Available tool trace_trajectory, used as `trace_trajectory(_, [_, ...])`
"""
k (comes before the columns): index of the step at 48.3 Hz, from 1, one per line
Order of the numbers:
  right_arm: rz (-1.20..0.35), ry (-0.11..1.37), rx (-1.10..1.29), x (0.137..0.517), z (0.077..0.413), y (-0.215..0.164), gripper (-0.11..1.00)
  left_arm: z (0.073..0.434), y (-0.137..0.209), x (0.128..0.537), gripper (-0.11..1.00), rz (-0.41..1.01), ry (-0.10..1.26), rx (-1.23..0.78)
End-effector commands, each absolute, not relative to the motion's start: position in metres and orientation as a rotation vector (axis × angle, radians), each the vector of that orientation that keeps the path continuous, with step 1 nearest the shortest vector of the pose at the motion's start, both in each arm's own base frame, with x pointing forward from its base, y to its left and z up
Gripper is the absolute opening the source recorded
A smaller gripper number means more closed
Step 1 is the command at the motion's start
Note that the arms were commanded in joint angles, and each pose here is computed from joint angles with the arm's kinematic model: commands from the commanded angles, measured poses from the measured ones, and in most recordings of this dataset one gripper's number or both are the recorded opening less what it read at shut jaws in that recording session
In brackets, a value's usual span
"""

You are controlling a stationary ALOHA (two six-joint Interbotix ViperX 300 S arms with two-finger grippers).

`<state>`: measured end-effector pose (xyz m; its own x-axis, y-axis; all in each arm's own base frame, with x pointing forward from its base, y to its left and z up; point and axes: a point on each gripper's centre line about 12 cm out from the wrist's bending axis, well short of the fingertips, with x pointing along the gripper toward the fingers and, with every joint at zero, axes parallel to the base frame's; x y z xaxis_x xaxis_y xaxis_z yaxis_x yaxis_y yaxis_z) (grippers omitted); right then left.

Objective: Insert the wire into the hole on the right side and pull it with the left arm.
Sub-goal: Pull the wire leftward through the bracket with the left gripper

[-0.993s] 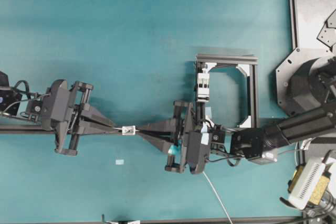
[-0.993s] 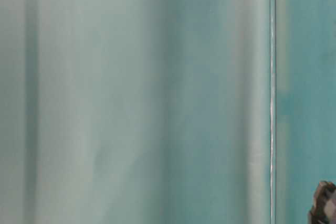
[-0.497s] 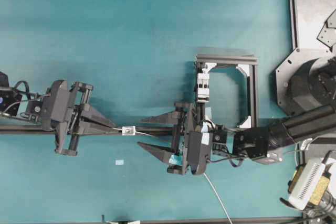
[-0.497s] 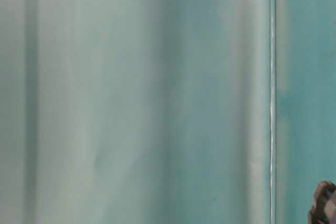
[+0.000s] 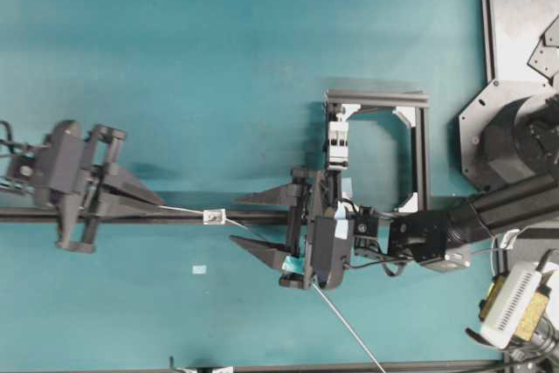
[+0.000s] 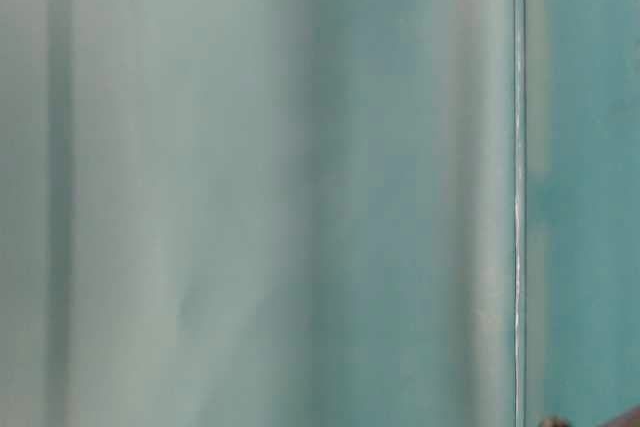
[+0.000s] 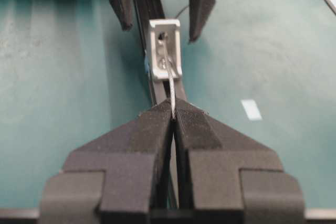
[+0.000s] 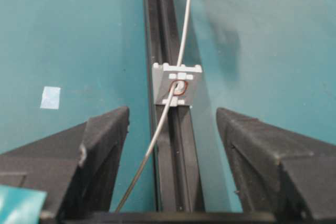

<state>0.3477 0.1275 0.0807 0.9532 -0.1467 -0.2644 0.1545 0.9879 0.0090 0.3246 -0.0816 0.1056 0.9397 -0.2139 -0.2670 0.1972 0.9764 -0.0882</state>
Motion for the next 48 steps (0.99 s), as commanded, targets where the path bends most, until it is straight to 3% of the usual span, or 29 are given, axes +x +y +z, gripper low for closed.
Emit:
trace_trajectory(1, [-0.148, 0.231, 0.048, 0.35, 0.094, 0.129, 0.76, 0.12, -0.083, 0.315, -0.11, -0.226, 0.248, -0.063])
trace_trajectory(27, [-0.147, 0.233, 0.047, 0.35, 0.093, 0.129, 0.76, 0.125, -0.072, 0.238, -0.11, -0.261, 0.278, -0.057])
trace_trajectory(48, [-0.147, 0.234, 0.046, 0.35, 0.093, 0.129, 0.76, 0.126, -0.073, 0.236, -0.11, -0.266, 0.34, -0.054])
